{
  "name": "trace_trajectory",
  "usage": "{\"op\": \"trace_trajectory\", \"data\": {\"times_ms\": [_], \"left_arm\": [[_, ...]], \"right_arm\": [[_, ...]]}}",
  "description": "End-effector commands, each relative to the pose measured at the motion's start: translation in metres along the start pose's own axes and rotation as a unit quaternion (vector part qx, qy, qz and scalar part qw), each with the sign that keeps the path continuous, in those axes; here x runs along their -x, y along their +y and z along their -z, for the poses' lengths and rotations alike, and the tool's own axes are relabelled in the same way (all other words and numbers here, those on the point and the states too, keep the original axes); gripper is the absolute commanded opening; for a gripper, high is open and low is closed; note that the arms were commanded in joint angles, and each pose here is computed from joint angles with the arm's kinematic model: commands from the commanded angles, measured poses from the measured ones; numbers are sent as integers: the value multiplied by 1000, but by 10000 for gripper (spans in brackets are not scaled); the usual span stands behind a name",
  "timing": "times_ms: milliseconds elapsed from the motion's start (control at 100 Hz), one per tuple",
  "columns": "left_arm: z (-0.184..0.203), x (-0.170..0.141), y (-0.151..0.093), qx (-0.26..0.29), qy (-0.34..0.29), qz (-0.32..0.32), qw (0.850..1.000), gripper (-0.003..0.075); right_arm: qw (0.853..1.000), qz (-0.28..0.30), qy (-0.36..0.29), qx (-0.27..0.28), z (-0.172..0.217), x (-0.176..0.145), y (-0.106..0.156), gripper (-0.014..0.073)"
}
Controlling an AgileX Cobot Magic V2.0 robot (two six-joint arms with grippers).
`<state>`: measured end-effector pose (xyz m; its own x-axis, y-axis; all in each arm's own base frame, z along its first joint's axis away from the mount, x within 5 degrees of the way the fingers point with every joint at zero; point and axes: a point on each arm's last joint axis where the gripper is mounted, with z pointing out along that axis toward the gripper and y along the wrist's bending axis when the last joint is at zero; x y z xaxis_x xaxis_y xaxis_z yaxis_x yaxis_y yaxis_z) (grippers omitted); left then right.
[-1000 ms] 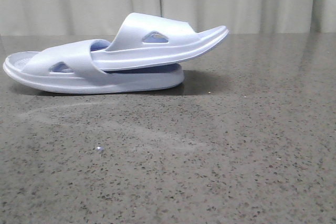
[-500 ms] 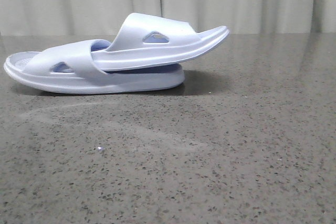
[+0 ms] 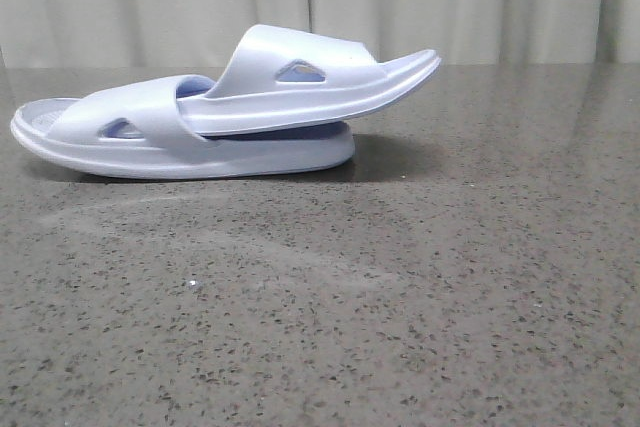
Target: Insert blue slippers together front up
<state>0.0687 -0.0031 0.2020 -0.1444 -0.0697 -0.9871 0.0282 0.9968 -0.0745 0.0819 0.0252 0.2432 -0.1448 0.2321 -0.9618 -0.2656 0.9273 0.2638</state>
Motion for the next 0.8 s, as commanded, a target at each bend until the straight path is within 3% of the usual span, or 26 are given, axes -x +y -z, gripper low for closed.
{"op": "trace_trajectory", "data": {"times_ms": [0,790], "left_arm": [[0,4,1,2,-52,-1,999,16],[3,-2,0,-4,-43,-9,999,15]], "right_arm": [[1000,6,-13,1,0,9,2,-79],[1000,6,-13,1,0,9,2,-79]]}}
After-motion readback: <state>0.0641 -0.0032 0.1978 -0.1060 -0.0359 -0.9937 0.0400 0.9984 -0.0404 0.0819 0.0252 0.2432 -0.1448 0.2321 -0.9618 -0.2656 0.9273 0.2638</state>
